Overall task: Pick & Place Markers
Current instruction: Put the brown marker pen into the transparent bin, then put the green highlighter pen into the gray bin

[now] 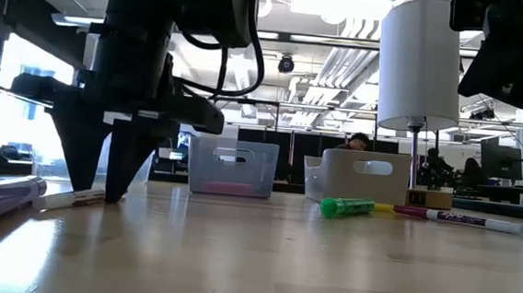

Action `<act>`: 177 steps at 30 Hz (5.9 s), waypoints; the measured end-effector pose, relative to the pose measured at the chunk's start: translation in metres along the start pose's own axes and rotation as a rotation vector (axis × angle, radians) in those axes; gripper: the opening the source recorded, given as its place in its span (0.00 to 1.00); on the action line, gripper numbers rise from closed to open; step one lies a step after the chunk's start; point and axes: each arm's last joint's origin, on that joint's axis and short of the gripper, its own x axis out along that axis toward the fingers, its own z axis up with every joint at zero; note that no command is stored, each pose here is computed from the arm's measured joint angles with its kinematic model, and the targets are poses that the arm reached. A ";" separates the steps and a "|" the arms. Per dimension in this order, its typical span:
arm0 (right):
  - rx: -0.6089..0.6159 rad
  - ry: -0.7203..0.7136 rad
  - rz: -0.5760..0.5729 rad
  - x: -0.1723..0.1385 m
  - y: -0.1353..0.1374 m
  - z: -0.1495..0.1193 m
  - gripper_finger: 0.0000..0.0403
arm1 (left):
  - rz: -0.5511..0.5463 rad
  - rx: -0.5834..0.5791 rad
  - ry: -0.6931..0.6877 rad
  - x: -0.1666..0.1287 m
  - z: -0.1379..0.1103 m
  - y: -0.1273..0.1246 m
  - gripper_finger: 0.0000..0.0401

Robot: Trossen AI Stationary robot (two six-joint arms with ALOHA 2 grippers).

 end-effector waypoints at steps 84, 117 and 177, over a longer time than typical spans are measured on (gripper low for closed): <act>0.108 -0.329 -0.111 0.011 -0.022 0.058 0.00 | -0.516 0.152 -0.587 -0.148 0.144 0.171 0.21; -0.333 0.049 -0.265 0.047 0.077 0.113 0.00 | -0.750 0.865 -0.596 -0.125 0.046 0.204 0.00; -0.716 0.435 -0.065 0.150 0.021 0.103 0.12 | -0.866 0.718 -0.572 -0.135 0.045 0.210 0.00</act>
